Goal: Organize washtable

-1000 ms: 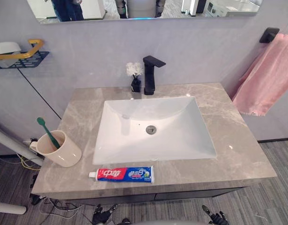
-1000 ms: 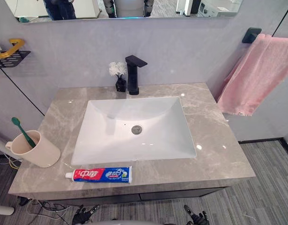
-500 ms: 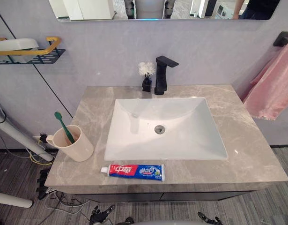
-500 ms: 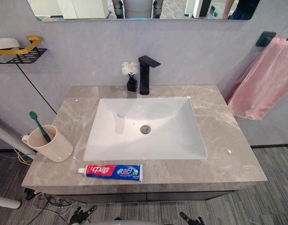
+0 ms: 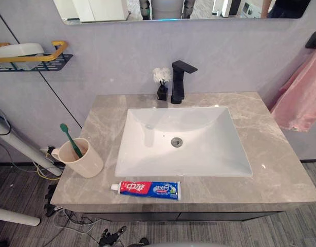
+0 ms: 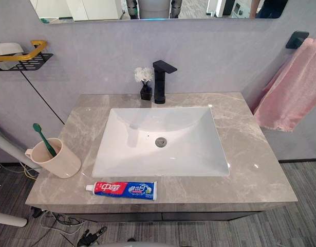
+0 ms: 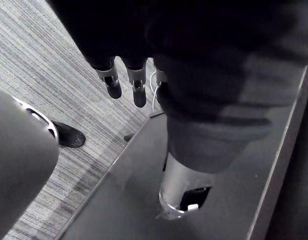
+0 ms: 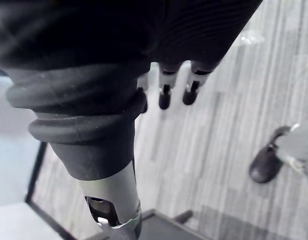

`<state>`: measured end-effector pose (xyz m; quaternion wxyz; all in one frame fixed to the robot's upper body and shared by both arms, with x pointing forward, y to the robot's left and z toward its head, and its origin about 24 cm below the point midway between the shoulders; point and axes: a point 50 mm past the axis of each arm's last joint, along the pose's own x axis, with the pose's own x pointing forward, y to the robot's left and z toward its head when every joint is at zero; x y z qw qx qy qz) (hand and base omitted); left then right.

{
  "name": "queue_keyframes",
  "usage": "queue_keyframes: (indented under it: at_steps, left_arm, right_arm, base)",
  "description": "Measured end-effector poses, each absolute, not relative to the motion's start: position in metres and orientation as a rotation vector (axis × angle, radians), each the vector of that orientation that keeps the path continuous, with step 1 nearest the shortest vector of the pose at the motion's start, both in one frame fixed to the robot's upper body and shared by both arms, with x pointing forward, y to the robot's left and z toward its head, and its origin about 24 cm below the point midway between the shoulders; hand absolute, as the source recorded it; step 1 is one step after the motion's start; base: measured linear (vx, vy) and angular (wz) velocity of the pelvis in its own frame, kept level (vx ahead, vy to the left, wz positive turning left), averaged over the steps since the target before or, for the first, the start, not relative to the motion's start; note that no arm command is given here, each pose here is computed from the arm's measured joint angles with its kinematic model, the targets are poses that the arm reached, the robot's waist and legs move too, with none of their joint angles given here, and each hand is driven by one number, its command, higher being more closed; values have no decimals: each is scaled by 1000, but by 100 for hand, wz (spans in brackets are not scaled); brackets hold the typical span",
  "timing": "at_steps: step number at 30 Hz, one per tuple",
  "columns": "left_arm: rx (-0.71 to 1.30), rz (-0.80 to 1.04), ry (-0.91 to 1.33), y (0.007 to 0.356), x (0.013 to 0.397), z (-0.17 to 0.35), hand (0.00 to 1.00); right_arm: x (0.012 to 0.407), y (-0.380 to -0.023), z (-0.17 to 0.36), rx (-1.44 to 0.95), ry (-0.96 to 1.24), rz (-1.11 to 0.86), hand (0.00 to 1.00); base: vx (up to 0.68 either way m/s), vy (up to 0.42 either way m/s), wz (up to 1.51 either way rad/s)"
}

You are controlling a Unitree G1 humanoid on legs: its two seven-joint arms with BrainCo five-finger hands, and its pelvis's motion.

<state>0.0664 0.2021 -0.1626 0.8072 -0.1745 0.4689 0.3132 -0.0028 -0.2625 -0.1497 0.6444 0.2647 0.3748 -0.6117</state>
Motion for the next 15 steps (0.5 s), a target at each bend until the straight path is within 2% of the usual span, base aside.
queue_keyframes:
  at_steps: [3,8,12,15]
  left_arm:
    - [-373,669,1001,202,68,-162,0]
    - [-356,662,991,200,71,-161,0]
    - [-325,619,978,197,76,-159,0]
    - [-318,606,984,195,77,-160,0]
  right_arm:
    - [10,-277,-138,573,747,-1416,0]
    - [59,-325,-67,377,331,-1390,0]
    - [51,-343,-39,261,204,-1488,0]
    - [29,-356,-22,191,147,-1618,0]
  base:
    - [-5,-9,-12]
    - [-19,-5,-18]
    - [20,0,0]
    - [27,-4,6]
